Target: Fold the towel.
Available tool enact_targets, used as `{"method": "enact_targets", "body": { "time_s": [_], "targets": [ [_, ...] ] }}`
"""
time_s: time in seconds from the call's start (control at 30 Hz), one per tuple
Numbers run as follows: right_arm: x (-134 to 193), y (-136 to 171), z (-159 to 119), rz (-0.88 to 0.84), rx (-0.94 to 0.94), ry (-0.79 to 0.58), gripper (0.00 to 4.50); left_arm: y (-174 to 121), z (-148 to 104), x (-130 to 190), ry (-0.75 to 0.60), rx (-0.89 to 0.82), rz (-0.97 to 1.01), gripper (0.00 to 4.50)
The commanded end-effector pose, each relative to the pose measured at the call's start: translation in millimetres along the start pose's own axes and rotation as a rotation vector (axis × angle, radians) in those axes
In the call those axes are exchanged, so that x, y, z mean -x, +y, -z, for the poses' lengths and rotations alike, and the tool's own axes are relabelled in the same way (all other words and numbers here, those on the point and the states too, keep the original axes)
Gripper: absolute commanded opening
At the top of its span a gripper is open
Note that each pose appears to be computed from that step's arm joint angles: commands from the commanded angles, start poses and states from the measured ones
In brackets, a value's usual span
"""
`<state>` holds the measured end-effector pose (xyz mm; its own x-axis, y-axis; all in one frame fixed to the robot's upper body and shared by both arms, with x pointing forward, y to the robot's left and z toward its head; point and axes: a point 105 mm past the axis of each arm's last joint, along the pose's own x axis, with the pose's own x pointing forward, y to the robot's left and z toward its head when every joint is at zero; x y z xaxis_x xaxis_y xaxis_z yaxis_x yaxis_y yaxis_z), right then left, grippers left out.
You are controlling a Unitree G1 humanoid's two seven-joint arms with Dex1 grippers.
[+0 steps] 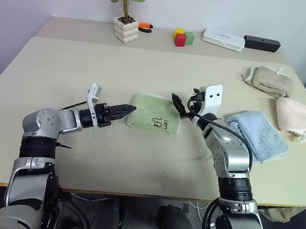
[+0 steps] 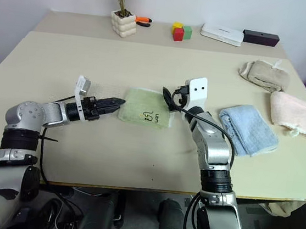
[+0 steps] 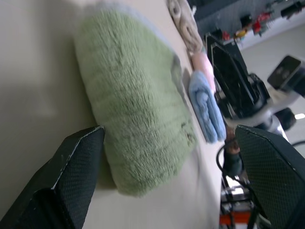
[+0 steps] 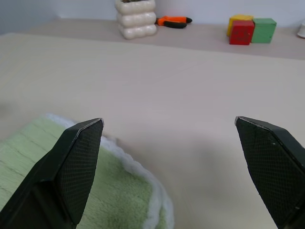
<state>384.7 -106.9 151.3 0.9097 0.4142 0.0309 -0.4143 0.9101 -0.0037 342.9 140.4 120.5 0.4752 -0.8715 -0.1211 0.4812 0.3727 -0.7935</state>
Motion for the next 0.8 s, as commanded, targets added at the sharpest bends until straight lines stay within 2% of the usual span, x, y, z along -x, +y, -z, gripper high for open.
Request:
{"method": "enact_targets", "body": {
  "time_s": [0.03,0.23,0.43,0.53,0.77,0.8],
  "targets": [
    [-2,2,-16,-0.003,0.032,-0.059,4.50,0,11,-4,0.068,0.001,-0.009,4.46],
    [-1,5,-17,-0.004,0.033,-0.061,4.50,10,2,-4,0.029,0.034,-0.045,4.46],
    [0,6,-13,-0.003,0.033,-0.053,4.50,14,12,-27,0.011,0.106,-0.021,4.46],
    [-1,6,-15,-0.002,0.037,-0.056,4.50,15,18,-34,0.017,0.154,-0.007,3.57],
    [0,1,-20,0.015,0.052,-0.067,4.50,16,20,-44,0.026,0.173,-0.019,0.07],
    [1,0,-21,0.016,0.068,-0.067,4.50,18,20,-44,0.025,0.169,-0.029,0.03]
  ]
}}
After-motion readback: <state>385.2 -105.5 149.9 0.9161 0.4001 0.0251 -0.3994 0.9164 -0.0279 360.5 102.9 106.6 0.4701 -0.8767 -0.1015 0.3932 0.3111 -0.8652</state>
